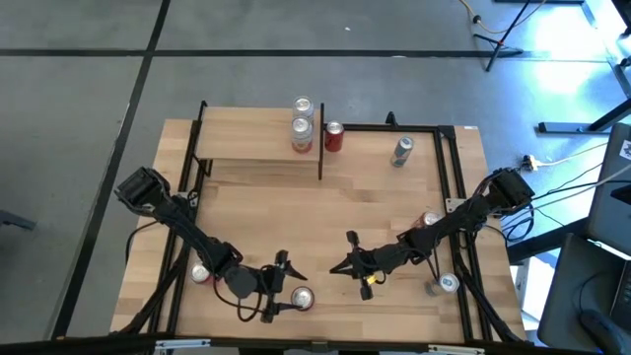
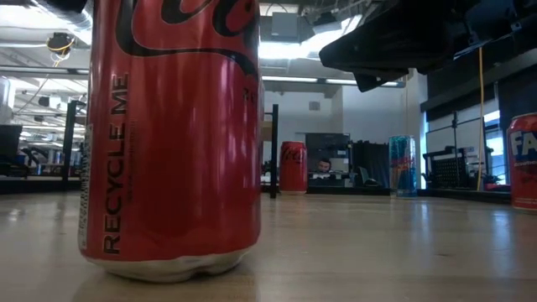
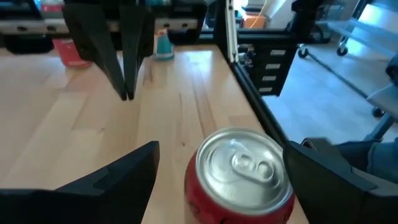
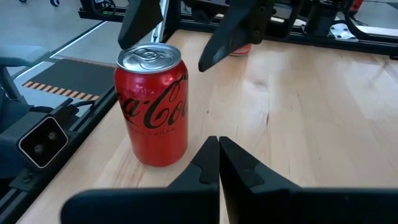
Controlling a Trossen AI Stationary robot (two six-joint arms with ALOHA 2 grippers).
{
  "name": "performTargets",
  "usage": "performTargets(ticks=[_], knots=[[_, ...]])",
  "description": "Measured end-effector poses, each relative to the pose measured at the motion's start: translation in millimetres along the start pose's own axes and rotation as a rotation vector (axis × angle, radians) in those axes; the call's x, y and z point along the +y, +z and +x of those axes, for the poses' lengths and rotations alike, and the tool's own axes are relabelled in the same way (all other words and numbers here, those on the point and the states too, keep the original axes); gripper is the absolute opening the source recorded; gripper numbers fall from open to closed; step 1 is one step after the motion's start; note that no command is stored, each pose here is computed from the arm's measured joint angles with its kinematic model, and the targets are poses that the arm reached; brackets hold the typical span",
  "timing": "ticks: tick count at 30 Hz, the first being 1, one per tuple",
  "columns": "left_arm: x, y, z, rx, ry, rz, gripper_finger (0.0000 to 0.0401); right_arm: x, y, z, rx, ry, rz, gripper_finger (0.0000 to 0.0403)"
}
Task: Place canned beverage on shelf
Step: Put the bottom red black soda can on the shelf
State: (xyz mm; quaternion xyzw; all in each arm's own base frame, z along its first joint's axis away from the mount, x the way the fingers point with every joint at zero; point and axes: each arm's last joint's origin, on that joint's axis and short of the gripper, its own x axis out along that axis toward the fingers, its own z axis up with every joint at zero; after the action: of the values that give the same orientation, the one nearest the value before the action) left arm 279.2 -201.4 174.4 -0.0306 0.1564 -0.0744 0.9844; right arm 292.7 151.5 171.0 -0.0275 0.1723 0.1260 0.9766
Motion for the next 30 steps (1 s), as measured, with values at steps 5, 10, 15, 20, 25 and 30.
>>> performTargets(ticks=[5,10,15,20,25,30], knots=[[-1.8,3.5,-0.8,-0.017,-0.05,-0.013,0.0329,0.0,-0.2,0.0,0.001,0.0,0.0,0.0001],[-5.0,4.6,-1.3,-0.01,-0.152,0.007,0.0334,0.0,-0.1,-0.1,0.001,0.0,-0.001,0.0001],[-4.3,4.9,-0.7,-0.005,-0.172,0.006,0.0356,0.0,-0.1,-0.1,0.001,0.0,-0.001,0.0001],[0.4,6.0,1.5,-0.006,-0.159,0.002,0.0387,0.0,-0.1,-0.1,0.001,0.0,-0.001,0.0001],[3.0,6.5,2.7,-0.006,-0.148,-0.001,0.0397,0.0,-0.1,-0.1,0.001,0.0,-0.001,0.0001],[4.4,3.7,2.7,0.019,-0.12,0.011,0.0398,0.0,-0.1,-0.1,0.001,0.0,-0.001,0.0001]])
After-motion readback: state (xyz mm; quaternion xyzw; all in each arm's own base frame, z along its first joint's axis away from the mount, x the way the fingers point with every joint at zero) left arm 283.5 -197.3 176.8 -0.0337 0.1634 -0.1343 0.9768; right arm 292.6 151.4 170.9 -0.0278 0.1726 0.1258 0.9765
